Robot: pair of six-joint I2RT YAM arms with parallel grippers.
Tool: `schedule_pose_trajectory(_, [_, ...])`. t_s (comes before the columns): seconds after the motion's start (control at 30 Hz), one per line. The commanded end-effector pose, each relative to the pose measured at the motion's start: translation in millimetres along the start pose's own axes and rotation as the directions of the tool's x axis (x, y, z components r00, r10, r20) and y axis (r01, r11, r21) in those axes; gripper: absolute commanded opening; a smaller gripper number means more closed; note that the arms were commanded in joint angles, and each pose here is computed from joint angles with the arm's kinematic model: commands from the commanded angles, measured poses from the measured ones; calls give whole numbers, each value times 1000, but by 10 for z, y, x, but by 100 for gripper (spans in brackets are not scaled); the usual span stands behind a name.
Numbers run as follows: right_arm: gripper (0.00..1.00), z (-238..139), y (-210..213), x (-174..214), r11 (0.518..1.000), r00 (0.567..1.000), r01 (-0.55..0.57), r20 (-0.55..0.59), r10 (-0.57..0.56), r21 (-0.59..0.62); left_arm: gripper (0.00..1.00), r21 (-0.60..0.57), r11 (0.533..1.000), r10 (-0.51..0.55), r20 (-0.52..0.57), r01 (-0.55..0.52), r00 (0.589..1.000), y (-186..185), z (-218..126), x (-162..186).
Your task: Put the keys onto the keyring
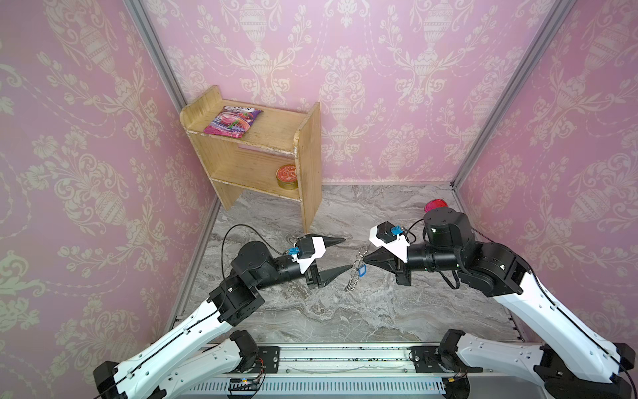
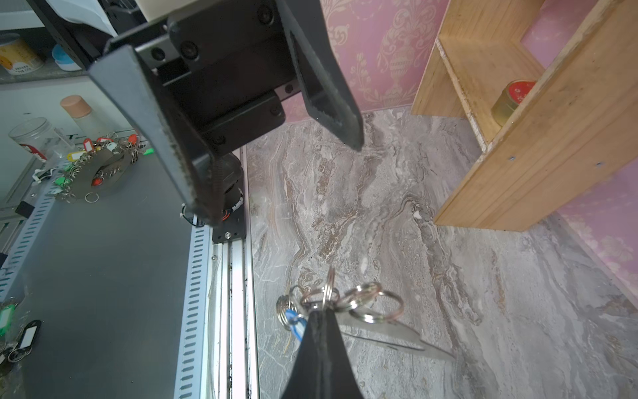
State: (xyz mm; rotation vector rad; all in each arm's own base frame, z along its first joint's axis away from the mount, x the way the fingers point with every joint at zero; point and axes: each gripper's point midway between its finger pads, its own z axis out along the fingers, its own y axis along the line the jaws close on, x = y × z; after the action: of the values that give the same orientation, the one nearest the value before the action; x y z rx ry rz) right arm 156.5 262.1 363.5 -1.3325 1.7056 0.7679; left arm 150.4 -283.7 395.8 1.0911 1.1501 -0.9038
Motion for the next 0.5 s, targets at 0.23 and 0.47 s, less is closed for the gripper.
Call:
schedule_pose_trajectory(0.23, [0, -11, 188, 85, 994, 998, 6, -62, -13, -107, 39, 141, 990, 16, -179, 9, 984, -147, 113, 347])
schedule_pose_trajectory(0.47, [0, 29, 192, 122, 994, 996, 11, -82, -20, -109, 29, 227, 972, -28, -148, 62, 989, -261, 160, 223])
